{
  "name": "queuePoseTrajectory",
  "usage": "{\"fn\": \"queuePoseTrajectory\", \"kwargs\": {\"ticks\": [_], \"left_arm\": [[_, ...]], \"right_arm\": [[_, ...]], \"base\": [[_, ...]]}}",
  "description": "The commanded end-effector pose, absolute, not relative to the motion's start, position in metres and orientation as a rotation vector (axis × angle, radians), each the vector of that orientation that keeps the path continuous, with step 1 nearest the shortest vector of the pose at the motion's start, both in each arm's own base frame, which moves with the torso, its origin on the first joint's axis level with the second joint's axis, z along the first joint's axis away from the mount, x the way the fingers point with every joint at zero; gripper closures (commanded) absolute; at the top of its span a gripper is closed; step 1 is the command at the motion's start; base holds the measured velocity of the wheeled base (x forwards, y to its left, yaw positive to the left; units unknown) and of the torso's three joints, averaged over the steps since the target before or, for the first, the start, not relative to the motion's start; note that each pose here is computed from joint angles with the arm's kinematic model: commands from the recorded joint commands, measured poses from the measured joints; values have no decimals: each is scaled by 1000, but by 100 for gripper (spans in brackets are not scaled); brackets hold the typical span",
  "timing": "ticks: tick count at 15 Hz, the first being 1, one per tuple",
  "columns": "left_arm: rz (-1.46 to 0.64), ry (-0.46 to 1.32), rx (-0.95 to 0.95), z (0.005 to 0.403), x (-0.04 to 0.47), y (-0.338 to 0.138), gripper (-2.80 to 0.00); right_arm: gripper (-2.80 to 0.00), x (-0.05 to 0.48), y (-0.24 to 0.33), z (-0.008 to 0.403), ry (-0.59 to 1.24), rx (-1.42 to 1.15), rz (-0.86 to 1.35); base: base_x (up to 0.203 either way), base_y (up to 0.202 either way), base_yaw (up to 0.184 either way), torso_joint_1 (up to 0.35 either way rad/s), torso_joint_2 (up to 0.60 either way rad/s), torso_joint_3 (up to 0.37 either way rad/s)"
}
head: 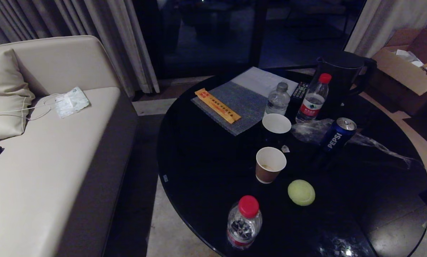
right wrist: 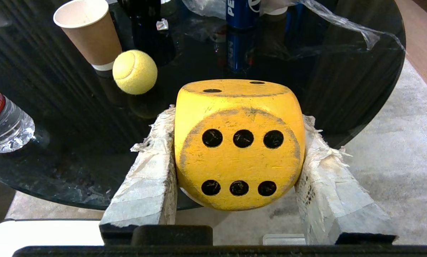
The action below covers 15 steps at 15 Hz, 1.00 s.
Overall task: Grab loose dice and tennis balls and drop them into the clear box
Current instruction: Put the toys in the box
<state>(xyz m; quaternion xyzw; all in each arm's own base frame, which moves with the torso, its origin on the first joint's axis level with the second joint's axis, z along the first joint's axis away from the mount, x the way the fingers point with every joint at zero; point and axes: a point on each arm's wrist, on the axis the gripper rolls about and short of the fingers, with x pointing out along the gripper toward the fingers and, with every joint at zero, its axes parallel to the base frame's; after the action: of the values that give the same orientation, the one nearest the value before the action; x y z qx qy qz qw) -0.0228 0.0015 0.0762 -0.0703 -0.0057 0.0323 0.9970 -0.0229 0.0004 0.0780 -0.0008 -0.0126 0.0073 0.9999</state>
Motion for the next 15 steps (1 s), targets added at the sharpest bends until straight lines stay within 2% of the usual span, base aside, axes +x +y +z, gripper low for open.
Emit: {"fn": "queuePoseTrajectory", "kwargs": {"ticks": [1, 15], "left_arm": [[65, -12, -142, 76, -23, 1, 0], [67, -12, -141, 76, -23, 2, 0]], "right_arm": [[0, -22, 0, 76, -18, -2, 17], [0, -22, 0, 76, -18, 0, 15]], "base": [[0, 0, 0, 0, 0, 0], [0, 0, 0, 0, 0, 0]]}}
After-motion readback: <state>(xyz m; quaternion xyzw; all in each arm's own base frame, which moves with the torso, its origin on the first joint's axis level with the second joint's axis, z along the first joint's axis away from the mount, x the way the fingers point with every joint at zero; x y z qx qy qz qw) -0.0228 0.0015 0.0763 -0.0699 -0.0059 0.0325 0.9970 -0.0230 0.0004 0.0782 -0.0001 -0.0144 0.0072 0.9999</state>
